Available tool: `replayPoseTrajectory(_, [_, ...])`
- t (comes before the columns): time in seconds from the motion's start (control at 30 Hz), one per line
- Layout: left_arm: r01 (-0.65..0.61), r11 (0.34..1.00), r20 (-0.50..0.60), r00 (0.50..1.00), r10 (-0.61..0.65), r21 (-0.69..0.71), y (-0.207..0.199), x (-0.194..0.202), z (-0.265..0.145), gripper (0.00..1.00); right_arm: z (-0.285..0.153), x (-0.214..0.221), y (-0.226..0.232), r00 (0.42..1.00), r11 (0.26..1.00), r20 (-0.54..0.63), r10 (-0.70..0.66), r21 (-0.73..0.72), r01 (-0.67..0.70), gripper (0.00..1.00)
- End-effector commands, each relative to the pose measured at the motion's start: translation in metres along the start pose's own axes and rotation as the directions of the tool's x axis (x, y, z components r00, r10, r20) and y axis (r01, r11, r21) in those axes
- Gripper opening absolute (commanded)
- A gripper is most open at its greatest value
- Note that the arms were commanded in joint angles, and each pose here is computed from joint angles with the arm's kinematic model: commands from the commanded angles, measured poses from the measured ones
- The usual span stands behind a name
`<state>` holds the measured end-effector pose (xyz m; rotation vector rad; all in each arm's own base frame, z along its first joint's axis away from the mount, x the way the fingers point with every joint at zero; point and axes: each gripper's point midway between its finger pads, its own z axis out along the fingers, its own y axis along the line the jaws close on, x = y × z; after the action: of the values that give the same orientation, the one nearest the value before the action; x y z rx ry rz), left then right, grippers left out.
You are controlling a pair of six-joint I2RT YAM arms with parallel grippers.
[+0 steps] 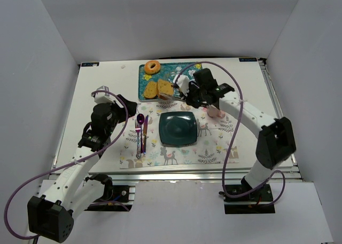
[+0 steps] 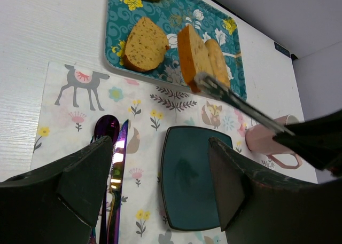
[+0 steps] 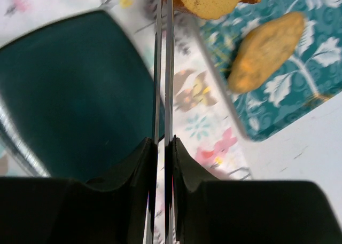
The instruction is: Place the bread
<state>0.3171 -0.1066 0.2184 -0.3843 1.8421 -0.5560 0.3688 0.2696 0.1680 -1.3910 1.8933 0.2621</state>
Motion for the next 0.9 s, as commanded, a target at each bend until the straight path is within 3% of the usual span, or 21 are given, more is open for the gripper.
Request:
replayPoseTrajectory(0.0, [0.002, 1.000, 0.023, 1.000, -0.003, 0.012, -0.002, -0.005, -0.002, 0.81, -0.036, -0.008, 0.023, 0.995, 0.997, 0.082, -0.060, -0.048, 0.064, 0.02])
replayPoseTrajectory(0.27, [0.010, 1.000, 0.017, 1.000, -0.010, 0.023, -0.001, 0.002, 0.000, 0.81, -0.094, 0.049, 0.086, 0.986, 0.977, 0.079, -0.147, -0.146, 0.157, 0.03])
replayPoseTrajectory(0.6, [0.005, 0.999, 0.004, 1.000, -0.005, 0.040, -0.005, 0.003, 0.003, 0.81, -0.088, 0.098, 0.111, 0.991, 0.973, -0.008, -0.134, -0.189, 0.130, 0.09])
replayPoseTrajectory(0.77, [0.009, 0.999, 0.015, 1.000, -0.009, 0.036, -0.004, 0.001, -0.001, 0.81, -0.091, 0.095, 0.113, 0.990, 0.969, 0.001, -0.141, -0.205, 0.138, 0.28])
replayPoseTrajectory(0.87, [0.020, 0.999, 0.021, 1.000, -0.021, 0.032, -0.001, 0.003, -0.004, 0.81, -0.098, 0.085, 0.116, 0.989, 0.965, 0.039, -0.140, -0.219, 0.145, 0.33])
